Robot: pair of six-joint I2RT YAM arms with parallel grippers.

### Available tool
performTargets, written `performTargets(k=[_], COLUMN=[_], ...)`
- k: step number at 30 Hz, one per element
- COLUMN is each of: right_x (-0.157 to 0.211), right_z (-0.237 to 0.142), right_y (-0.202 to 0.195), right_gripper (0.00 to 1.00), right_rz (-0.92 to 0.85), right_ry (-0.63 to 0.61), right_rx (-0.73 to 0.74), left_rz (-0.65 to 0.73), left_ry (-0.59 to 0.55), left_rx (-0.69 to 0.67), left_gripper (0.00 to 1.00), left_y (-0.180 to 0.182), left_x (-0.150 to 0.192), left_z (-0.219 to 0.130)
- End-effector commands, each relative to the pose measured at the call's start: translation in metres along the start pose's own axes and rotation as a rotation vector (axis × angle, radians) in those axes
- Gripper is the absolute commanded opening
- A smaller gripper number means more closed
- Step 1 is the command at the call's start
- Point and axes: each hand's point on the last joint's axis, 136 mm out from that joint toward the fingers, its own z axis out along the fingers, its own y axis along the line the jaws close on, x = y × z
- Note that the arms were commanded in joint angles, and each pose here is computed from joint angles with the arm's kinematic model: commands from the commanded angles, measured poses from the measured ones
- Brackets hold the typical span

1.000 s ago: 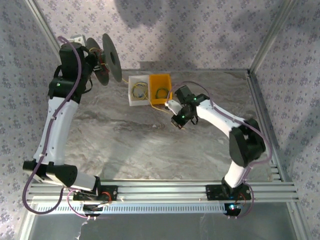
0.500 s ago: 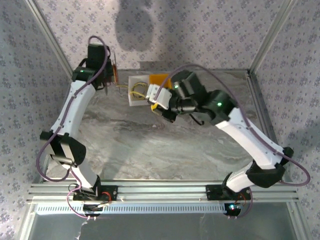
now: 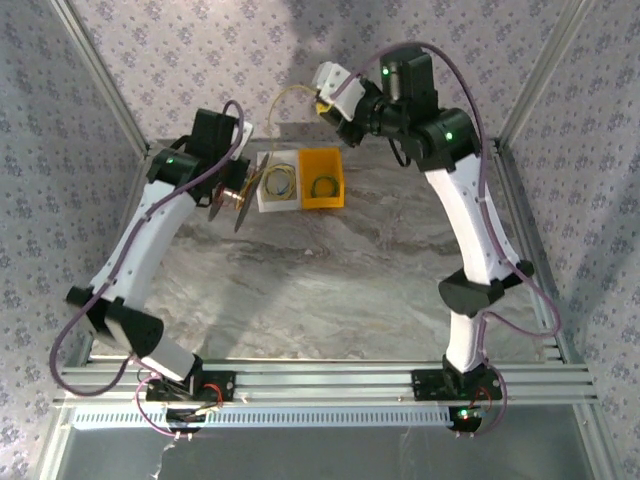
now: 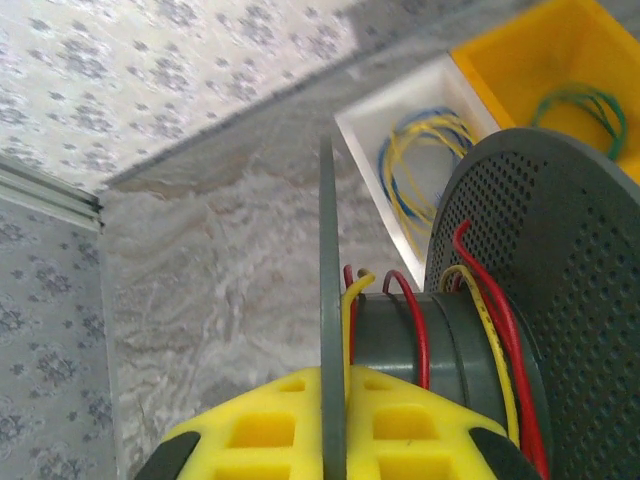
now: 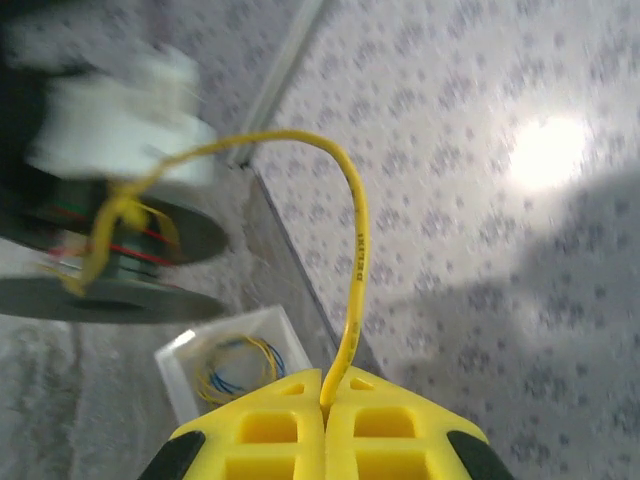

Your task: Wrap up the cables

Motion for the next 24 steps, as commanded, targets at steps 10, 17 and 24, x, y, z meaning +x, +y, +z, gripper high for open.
performTargets(k=[10,17,24], right_x=[0.133,0.244,0.282], right_z=[0.038,0.069,0.085], right_y=[-0.103,-0.061,0.029], right_gripper=[0.0,0.0,0.0], right_rz=[0.287,0.431,0.491], right_ry=[0.126,0.348,0.45], right_rx=[0.108,0.001,-0.098], left_rz=[0.25,0.118,-0.13], left_ry=[-0.357,-0.828,-0.987], left_rx=[0.911,1.014,0.823], left_gripper=[0.0,0.0,0.0], left_y=[-0.113,-0.06,-0.002], left_x=[0.006,-0.064,-0.139], left_z=[-0.19,-0.268,-0.264])
